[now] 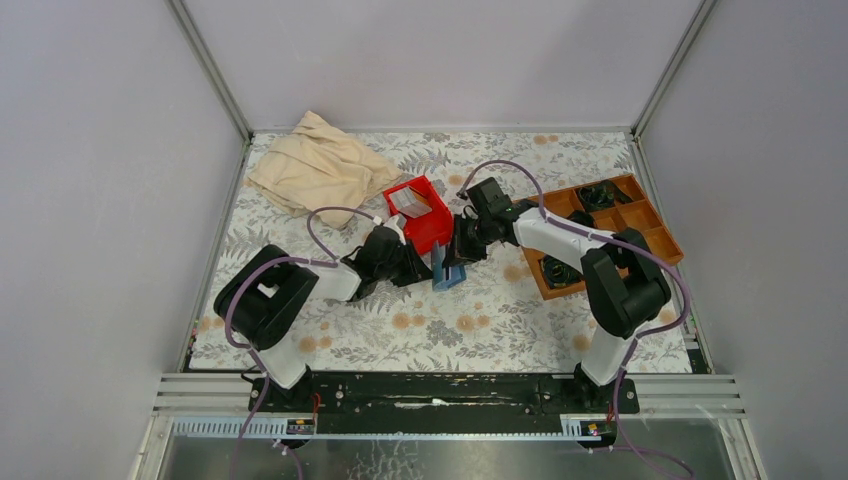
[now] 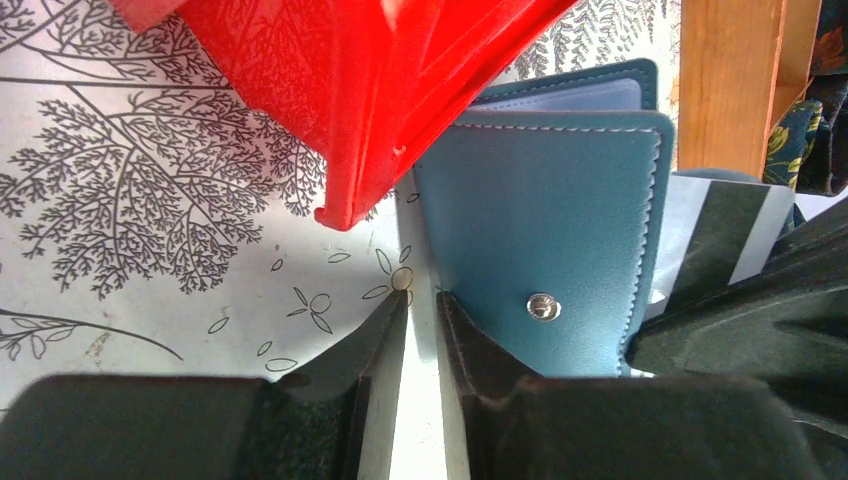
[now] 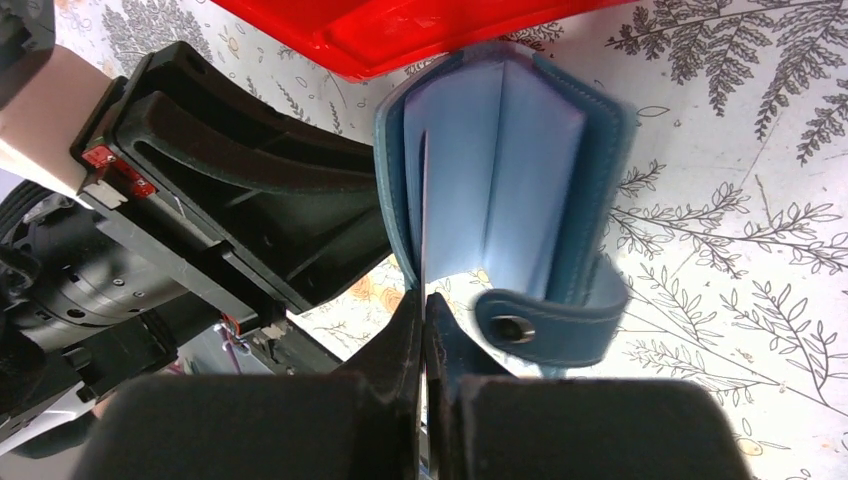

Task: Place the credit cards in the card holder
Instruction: Open the card holder at the center of the board.

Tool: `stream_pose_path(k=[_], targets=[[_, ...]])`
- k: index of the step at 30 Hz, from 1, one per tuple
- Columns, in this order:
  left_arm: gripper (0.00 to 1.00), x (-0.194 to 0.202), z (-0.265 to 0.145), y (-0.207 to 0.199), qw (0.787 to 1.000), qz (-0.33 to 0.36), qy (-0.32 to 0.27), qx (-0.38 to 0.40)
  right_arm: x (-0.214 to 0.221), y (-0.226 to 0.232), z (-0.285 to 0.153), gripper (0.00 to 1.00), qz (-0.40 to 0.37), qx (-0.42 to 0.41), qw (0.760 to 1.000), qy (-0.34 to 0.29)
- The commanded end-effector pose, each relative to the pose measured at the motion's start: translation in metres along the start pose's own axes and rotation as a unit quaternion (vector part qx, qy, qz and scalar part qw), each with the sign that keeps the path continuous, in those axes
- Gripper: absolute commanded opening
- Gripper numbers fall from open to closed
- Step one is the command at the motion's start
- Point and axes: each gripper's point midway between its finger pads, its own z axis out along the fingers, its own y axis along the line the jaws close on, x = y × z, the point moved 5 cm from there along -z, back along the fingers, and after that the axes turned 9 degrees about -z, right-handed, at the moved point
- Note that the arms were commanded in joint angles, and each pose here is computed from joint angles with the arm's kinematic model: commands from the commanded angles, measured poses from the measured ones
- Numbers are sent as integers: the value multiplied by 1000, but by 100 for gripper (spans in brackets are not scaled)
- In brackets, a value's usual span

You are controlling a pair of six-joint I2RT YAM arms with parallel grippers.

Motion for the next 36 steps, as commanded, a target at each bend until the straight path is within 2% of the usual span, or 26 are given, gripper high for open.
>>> stream_pose_path(k=[1, 13, 23, 27, 36], targets=[[27, 66, -23, 91, 975, -29, 119, -186, 2, -6, 9, 0, -26, 42, 999, 14], [28, 69, -34, 91, 973, -35, 121, -192, 8, -18, 20, 0, -65, 110, 991, 35], [31, 50, -70, 60, 980, -30, 73, -181, 5, -18, 18, 0, -92, 142, 985, 34], [31, 48, -72, 57, 981, -31, 66, -178, 0, -10, 17, 0, -95, 132, 986, 29], [31, 51, -61, 68, 979, -41, 66, -189, -2, 17, 17, 0, -83, 33, 996, 4]])
